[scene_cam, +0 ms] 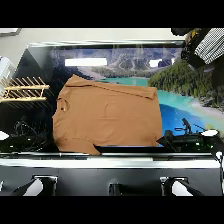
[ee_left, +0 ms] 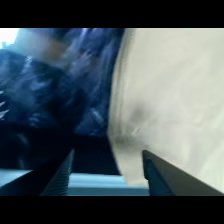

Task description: Fold the clothes and pants, and hang the long-sleeved shirts on hangers.

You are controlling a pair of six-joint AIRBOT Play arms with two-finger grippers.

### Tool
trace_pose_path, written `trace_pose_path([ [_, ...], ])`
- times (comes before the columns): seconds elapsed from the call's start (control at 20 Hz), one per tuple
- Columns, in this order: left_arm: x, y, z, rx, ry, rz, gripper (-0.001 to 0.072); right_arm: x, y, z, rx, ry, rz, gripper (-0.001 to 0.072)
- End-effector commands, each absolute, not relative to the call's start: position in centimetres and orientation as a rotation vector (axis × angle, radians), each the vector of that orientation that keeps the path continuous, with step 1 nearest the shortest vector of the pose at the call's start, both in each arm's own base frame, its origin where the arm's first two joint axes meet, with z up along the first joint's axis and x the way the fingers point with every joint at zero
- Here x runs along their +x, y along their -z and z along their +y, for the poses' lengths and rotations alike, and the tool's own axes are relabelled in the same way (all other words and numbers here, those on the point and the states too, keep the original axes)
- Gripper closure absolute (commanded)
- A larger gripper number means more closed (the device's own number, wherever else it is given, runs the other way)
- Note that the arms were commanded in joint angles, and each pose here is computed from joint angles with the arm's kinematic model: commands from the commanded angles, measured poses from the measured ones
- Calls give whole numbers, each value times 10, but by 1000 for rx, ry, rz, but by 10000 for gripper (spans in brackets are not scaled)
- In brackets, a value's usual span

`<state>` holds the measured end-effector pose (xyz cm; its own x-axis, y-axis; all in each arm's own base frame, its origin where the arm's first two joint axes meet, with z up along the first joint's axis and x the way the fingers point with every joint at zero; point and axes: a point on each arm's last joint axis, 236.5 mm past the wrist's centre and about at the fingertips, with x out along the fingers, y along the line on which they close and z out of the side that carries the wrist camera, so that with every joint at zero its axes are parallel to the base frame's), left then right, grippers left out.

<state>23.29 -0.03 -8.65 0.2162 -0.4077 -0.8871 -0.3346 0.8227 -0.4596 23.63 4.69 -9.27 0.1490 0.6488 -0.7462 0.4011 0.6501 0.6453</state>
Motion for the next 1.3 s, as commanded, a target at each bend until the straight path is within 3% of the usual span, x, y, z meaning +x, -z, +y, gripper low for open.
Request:
trace_pose_path([
  [0.0, 244, 93, -16, -712, 144, 1359, 187, 234, 86, 55, 944, -273, 1478, 677],
  [0.35, 244, 109, -14, -734, 121, 1392, 220, 231, 84, 57, 943, -291, 1486, 677],
  [0.45, 243, 109, -17, -727, 131, 1397, 349, 232, 83, 58, 946, -293, 1484, 677],
  [0.5, 243, 109, -18, -724, 134, 1399, 349, 233, 82, 58, 952, -295, 1478, 677],
  [0.55, 243, 109, -18, -721, 135, 1398, 411, 236, 80, 60, 961, -309, 1461, 678],
  [0.6, 244, 109, -18, -721, 135, 1398, 575, 241, 76, 63, 970, -329, 1437, 678],
  [0.65, 244, 109, -18, -721, 135, 1396, 674, 246, 72, 65, 978, -350, 1409, 678],
  [0.95, 289, 74, -33, -819, 216, 1228, 695, 282, 42, 74, 978, -459, 1241, 680],
  [1.1, 331, 31, -41, -733, 280, 1137, 695, 328, 12, 95, 781, -513, 1152, 680],
  [1.25, 391, -56, -44, -650, 325, 959, 695, 401, -67, 106, 615, -506, 933, 680],
])
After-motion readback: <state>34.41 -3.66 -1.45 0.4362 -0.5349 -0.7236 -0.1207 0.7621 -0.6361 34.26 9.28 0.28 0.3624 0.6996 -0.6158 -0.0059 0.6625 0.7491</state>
